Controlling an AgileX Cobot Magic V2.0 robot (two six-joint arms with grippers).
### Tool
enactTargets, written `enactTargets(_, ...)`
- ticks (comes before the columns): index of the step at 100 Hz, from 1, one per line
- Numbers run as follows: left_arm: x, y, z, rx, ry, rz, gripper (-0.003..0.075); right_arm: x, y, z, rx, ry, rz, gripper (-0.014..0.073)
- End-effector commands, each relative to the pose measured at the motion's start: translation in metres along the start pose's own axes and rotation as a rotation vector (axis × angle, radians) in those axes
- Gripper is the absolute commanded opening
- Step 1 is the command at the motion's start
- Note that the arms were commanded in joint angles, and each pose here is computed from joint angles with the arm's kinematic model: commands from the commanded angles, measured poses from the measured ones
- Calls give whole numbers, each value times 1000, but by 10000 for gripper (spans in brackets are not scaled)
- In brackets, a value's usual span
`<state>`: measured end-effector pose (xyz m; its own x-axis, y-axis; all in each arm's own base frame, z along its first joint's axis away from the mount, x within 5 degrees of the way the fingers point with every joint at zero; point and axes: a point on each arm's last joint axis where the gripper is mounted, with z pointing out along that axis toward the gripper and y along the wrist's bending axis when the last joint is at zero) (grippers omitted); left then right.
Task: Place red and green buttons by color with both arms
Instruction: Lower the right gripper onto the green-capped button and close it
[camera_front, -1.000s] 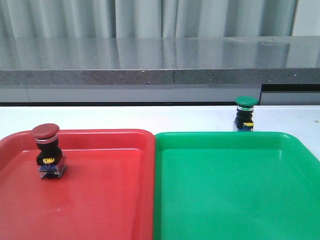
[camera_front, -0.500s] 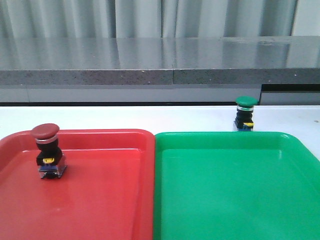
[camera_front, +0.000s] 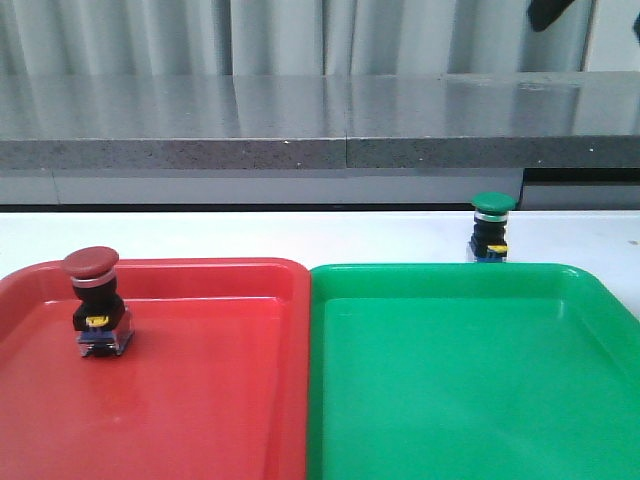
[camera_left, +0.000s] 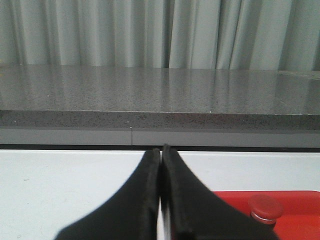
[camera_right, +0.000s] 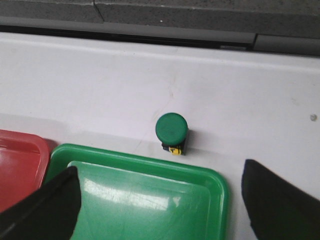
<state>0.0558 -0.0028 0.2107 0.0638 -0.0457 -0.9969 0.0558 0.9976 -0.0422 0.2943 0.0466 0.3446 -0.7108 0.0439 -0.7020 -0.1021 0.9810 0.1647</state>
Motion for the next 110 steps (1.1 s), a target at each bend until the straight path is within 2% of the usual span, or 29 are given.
enactTargets(1, 5, 0, -1, 9, -73, -13, -19, -25, 4, 7, -12, -100, -13, 645)
enactTargets(44, 5, 0, -1, 9, -73, -13, -19, -31, -2, 94, 5, 47, -10, 645)
enactTargets(88, 5, 0, -1, 9, -73, -13, -19, -14, -3, 143, 11, 143, -10, 645)
enactTargets(110, 5, 0, -1, 9, -73, -13, -19, -9, -5, 154, 15, 155, -8, 644)
